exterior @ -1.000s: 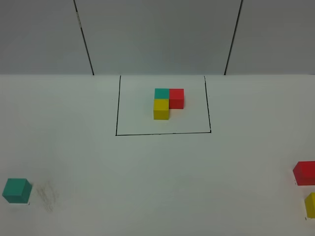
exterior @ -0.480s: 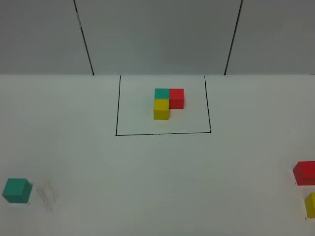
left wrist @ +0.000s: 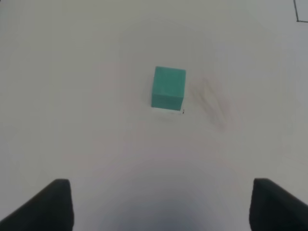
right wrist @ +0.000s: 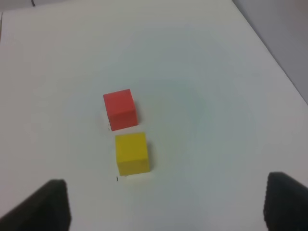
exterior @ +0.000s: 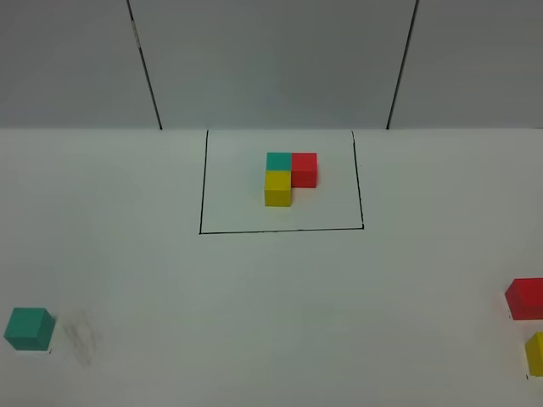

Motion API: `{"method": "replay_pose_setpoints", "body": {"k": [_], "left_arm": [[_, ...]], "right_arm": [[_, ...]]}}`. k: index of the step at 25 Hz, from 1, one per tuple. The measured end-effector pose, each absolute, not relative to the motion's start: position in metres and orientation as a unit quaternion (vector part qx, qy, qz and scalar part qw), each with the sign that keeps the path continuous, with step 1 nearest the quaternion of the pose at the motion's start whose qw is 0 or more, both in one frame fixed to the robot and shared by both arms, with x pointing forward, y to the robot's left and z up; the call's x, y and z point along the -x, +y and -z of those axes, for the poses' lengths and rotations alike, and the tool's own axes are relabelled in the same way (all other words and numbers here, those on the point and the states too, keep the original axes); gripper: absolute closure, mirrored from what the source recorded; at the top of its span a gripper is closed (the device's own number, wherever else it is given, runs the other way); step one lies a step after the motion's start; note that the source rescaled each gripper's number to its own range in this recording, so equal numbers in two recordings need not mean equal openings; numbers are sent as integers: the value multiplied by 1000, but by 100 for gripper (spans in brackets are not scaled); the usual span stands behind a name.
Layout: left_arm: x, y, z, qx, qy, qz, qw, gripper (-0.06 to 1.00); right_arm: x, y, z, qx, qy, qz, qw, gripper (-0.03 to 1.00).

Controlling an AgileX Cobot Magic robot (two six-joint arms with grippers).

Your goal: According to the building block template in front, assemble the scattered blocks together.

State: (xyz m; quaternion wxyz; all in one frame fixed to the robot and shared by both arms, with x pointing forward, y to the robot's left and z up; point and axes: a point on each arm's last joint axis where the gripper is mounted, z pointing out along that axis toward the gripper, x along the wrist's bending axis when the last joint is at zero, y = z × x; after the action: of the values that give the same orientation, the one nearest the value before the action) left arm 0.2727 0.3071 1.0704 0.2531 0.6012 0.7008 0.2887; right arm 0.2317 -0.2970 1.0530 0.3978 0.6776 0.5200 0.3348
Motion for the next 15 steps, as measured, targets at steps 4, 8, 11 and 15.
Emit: {"method": "replay_pose_setpoints", "body": {"k": [4,8,11,15], "left_arm": [[-306,311,-1080,-609,710,-267,231,10],[-339,315,-1080,-618,719,-242,207,10],[-362,318,-1071,-625,725,-220,186,10],[-391,323,-1051,-640,732,-189,138,10]], "right_arm": [[-232,-297,-1053,-678,520,-335,398,30],[-232,-297,-1053,-678,520,-335,398,30],[-232,-297,-1053,-678,520,-335,398,30],[-232,-297,-1053,-678,520,-335,398,30]]}}
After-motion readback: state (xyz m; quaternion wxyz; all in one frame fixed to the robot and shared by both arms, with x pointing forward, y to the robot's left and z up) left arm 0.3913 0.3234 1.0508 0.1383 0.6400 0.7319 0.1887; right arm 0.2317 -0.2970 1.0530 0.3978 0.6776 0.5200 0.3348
